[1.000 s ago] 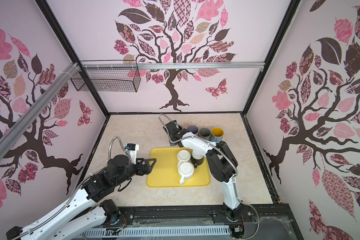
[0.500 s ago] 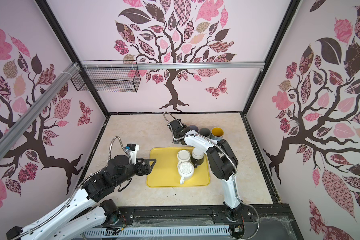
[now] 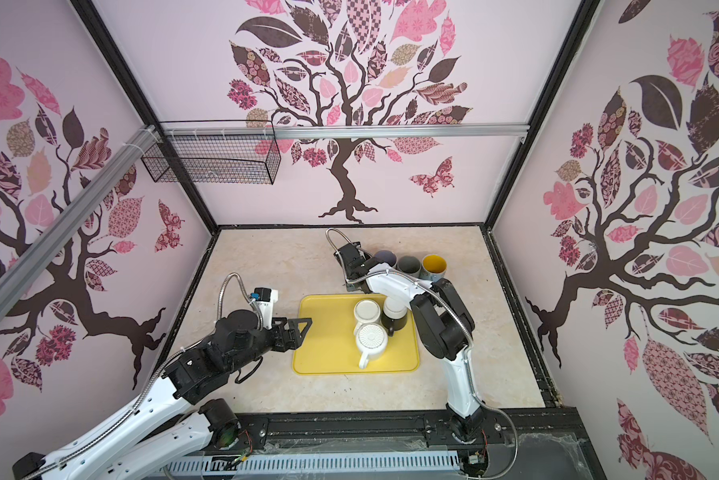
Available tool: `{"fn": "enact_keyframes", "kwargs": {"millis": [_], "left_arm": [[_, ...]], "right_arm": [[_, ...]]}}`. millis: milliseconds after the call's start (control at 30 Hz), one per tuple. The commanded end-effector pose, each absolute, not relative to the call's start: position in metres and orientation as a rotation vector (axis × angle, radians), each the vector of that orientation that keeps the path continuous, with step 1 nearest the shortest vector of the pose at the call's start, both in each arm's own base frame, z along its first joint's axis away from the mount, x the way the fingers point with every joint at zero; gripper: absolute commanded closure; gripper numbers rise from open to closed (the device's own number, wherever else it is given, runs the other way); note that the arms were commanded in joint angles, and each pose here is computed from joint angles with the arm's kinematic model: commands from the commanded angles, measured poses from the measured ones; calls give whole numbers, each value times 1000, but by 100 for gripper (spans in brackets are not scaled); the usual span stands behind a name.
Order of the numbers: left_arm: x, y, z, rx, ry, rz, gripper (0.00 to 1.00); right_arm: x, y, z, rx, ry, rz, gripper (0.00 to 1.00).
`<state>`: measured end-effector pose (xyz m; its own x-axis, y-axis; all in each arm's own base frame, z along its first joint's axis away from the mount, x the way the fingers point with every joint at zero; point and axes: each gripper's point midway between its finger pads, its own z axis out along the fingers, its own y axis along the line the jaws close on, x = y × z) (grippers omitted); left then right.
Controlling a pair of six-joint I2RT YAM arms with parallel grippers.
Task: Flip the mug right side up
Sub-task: 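Lower the black mug beside the pink mug and open the right gripper, then move the left gripper over the upside-down white ribbed-base mug while the right withdraws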
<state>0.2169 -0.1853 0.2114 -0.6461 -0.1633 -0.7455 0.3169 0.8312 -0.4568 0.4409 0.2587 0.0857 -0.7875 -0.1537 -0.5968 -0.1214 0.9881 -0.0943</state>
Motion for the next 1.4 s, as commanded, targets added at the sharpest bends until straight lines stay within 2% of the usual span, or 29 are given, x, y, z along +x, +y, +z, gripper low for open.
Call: {"fn": "enact_keyframes", "kwargs": {"millis": [0, 300, 467, 767, 933, 1167, 1267, 1367], "left_arm": [[214, -186, 199, 134, 2181, -711, 9], [214, -185, 199, 131, 2181, -711, 8], [215, -186, 197, 135, 2183, -706, 8], [213, -186, 193, 148, 2184, -710, 8], [210, -184, 190, 157, 2188, -709, 8], [207, -181, 180, 179, 2221, -674, 8], [206, -183, 175, 190, 2245, -667, 9], [204, -187, 174, 195, 2255, -700, 10]], "right_arm": [[453, 261, 84, -151, 2443, -83, 100], [450, 258, 74, -133, 2462, -96, 100], [445, 256, 76, -122, 2462, -80, 79], [430, 259, 113, -116, 2418, 10, 60], [414, 263, 152, -134, 2345, 86, 54], [390, 257, 214, -156, 2187, 241, 51], [373, 261, 223, -212, 2097, 377, 49], [365, 254, 220, -206, 2071, 390, 46]]}}
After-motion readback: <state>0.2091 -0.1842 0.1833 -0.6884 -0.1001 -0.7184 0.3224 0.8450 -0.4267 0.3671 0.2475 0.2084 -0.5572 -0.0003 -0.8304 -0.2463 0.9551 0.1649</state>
